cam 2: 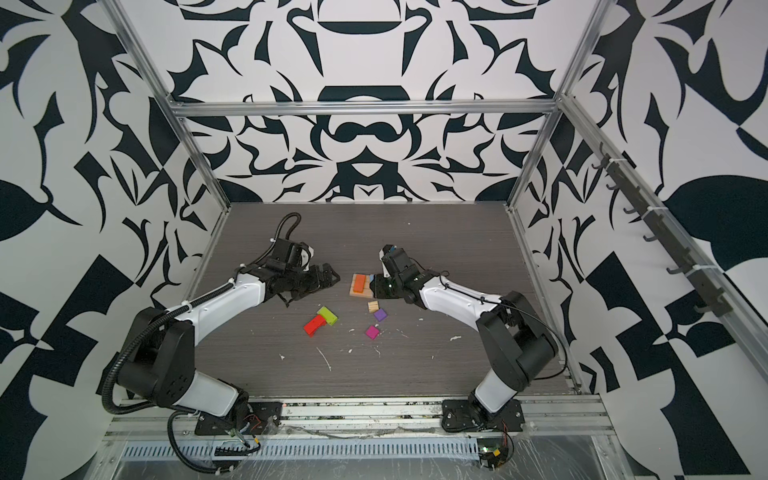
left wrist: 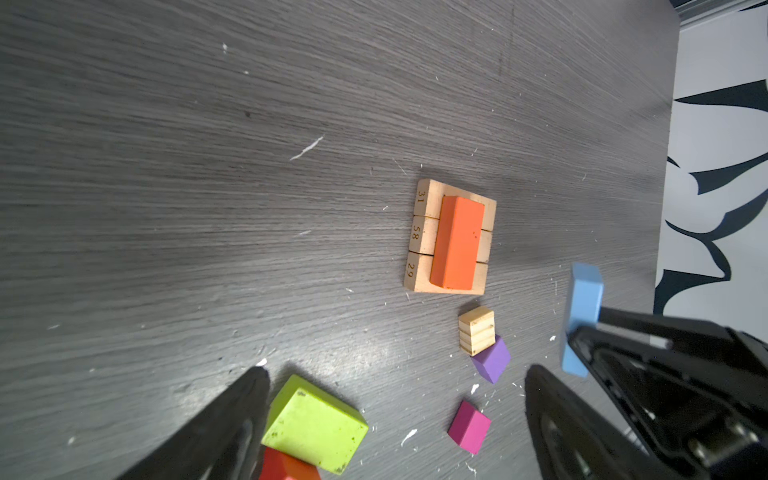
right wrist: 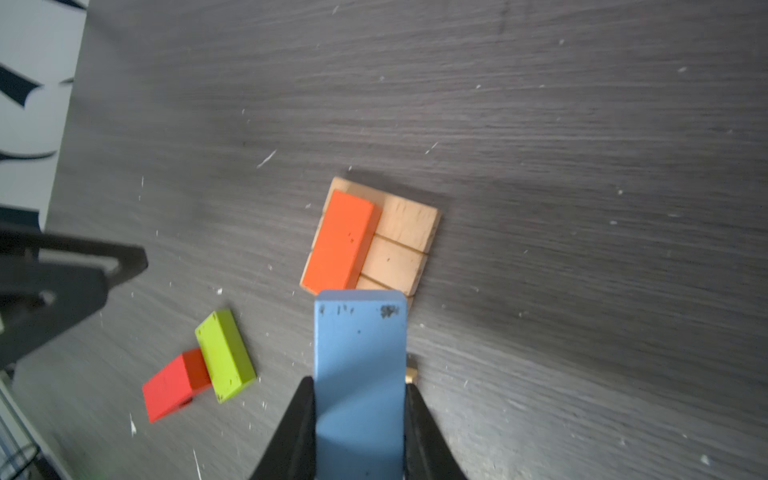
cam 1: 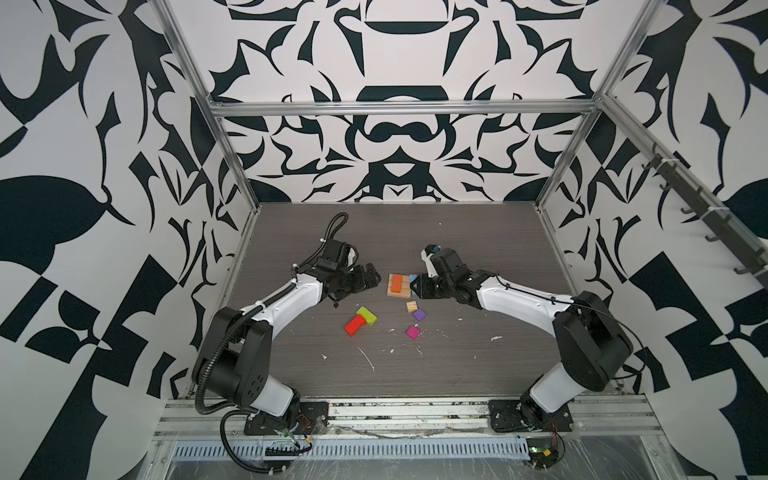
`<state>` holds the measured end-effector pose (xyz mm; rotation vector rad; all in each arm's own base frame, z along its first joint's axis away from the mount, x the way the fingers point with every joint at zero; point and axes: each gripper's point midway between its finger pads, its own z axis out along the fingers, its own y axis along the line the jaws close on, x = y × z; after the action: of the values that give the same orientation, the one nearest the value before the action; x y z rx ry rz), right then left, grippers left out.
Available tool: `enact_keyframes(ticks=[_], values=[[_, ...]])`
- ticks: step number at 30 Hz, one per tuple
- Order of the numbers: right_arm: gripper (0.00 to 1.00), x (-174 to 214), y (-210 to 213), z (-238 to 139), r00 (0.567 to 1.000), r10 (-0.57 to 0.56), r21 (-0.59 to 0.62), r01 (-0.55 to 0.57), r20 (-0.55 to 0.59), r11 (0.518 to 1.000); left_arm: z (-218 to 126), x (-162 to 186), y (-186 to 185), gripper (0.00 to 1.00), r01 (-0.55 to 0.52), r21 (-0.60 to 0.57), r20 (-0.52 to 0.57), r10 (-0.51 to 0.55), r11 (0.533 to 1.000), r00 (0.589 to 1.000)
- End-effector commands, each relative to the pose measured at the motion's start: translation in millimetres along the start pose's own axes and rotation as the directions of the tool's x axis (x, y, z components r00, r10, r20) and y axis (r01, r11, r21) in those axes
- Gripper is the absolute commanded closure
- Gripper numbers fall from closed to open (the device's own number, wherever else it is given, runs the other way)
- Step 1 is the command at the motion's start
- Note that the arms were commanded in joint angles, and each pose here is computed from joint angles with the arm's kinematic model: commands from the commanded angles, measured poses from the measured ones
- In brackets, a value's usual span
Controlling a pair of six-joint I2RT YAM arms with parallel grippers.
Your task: Build the wood block tower
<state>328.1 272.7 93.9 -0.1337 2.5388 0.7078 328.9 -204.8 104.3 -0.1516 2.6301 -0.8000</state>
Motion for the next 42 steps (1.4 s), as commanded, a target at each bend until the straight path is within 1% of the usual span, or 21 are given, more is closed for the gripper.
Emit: enact_keyframes(ticks=[1, 10, 18, 28, 42], values=[[0.75, -7.2, 6.3, 5.1, 0.997, 0.077, -0.035, -0.076, 0.030, 0.996, -3.4, -5.1, -6.5, 0.02, 0.006, 0.028, 0.012, -0.006, 1.000, 1.000], [0.77, -20.0, -6.2, 14.1, 0.969, 0.217, -0.008, -0.218, 0.119, 0.976, -4.4, -4.9, -9.2, 0.02, 0.005, 0.042, 0.012, -0.005, 0.999, 1.000], [0.77, -23.7, -9.9, 27.2, 0.951, 0.281, 0.001, -0.284, 0.131, 0.959, -4.0, -4.1, -10.0, 0.02, 0.005, 0.048, 0.010, -0.005, 0.999, 1.000], [0.77, -27.0, -8.4, 31.7, 0.941, 0.306, 0.004, -0.310, 0.148, 0.951, -2.6, -4.7, -11.3, 0.02, 0.004, 0.054, 0.006, -0.005, 0.999, 1.000], [0.77, -24.9, 7.1, 43.5, 0.952, 0.277, 0.009, -0.280, 0.131, 0.960, -2.4, -4.5, -12.0, 0.03, 0.003, 0.060, 0.007, -0.003, 0.998, 1.000]])
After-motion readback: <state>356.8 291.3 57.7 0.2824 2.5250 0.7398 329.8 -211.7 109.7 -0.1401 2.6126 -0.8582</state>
